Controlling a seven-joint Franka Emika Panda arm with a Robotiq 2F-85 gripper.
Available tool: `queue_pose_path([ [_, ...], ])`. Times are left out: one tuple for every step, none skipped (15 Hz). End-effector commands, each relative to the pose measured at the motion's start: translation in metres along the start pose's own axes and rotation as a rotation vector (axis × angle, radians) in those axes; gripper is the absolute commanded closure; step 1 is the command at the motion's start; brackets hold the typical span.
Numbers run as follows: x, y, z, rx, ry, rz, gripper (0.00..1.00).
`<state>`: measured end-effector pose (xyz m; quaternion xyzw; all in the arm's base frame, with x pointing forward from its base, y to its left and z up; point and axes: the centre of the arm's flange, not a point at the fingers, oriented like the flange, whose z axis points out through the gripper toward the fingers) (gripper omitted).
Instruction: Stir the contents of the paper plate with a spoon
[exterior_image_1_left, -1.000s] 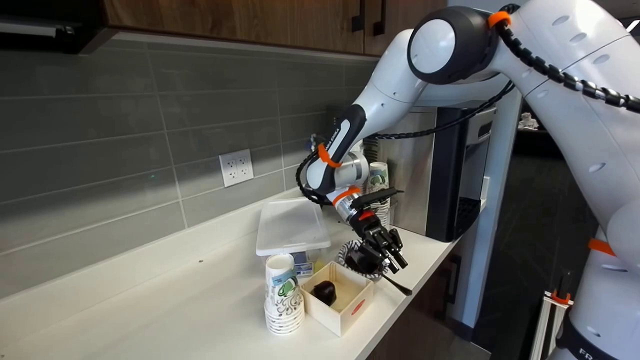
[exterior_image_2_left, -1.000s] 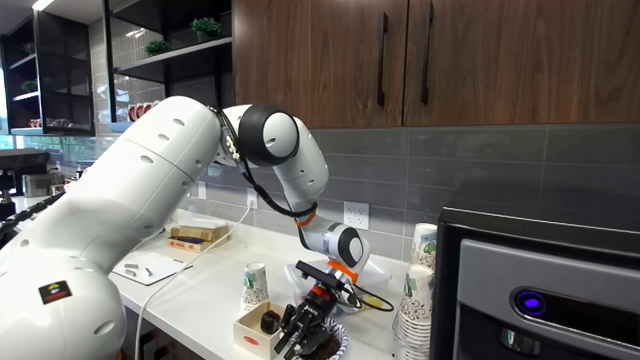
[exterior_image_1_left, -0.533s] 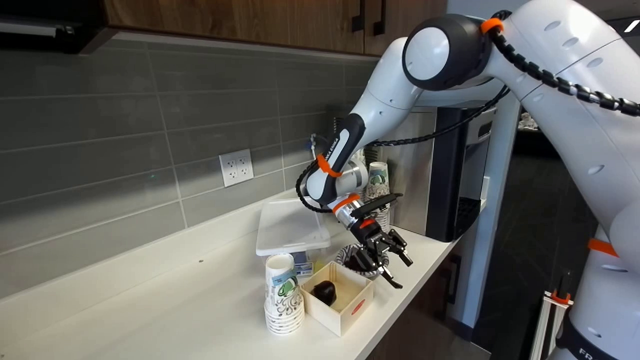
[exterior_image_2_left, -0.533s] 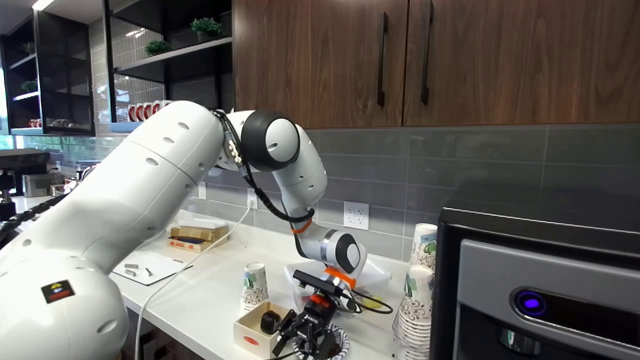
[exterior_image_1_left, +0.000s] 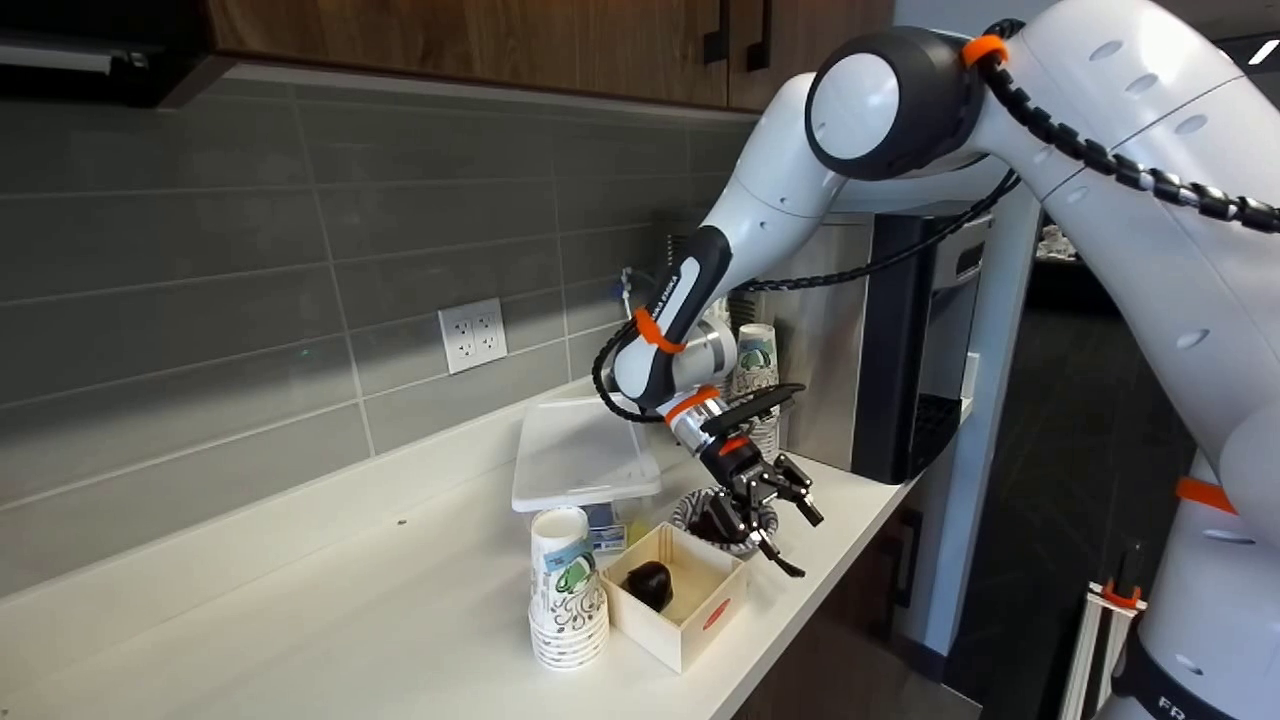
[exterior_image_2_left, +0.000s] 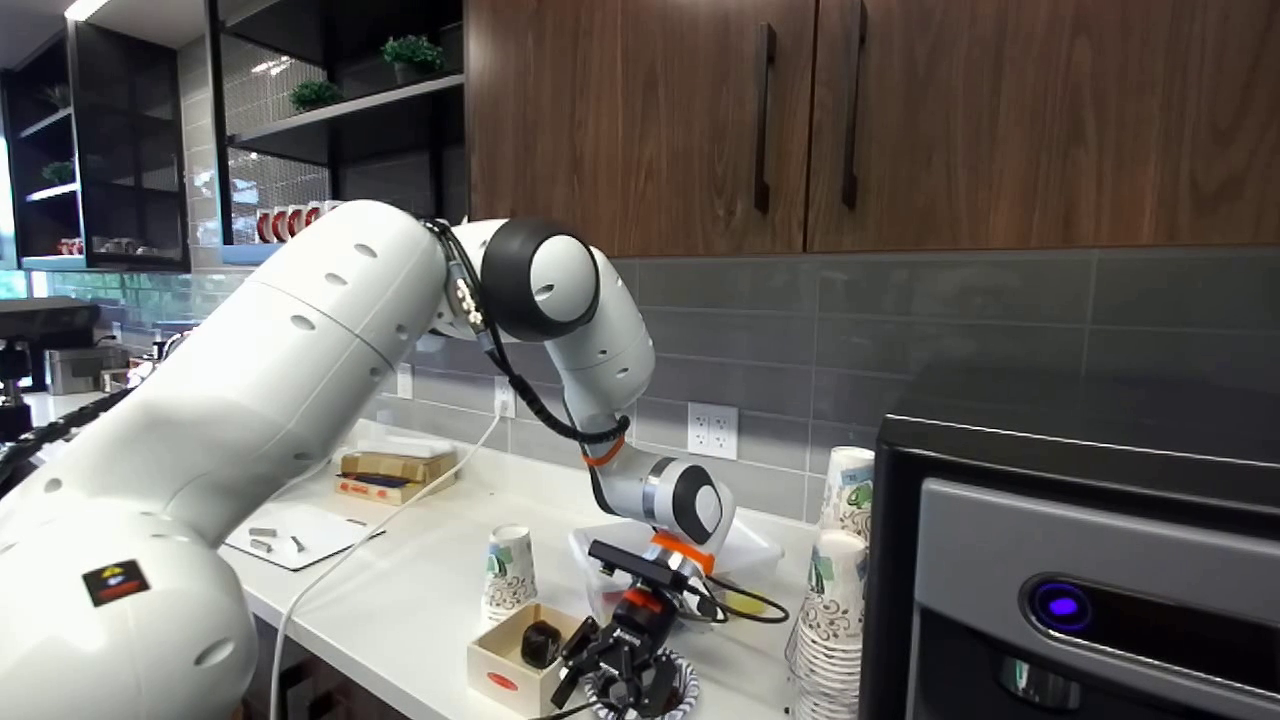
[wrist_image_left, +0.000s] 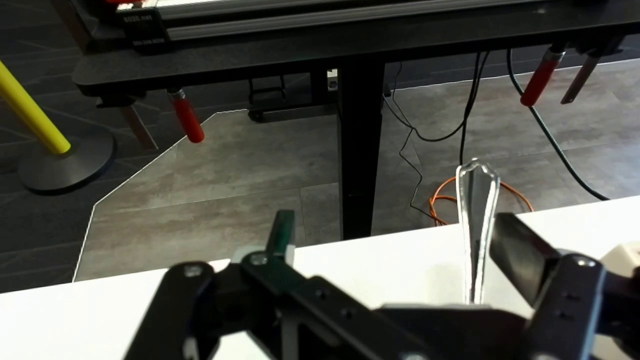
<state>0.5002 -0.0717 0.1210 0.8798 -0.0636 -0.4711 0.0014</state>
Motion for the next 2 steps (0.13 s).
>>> queue_pose_path([
  [-0.0179, -0.0035, -0.0101, -0.023, 0.042, 0.000, 0.00],
  [-0.0199, -0.0049, -0.0122, -0.027, 0.045, -0.002, 0.00],
])
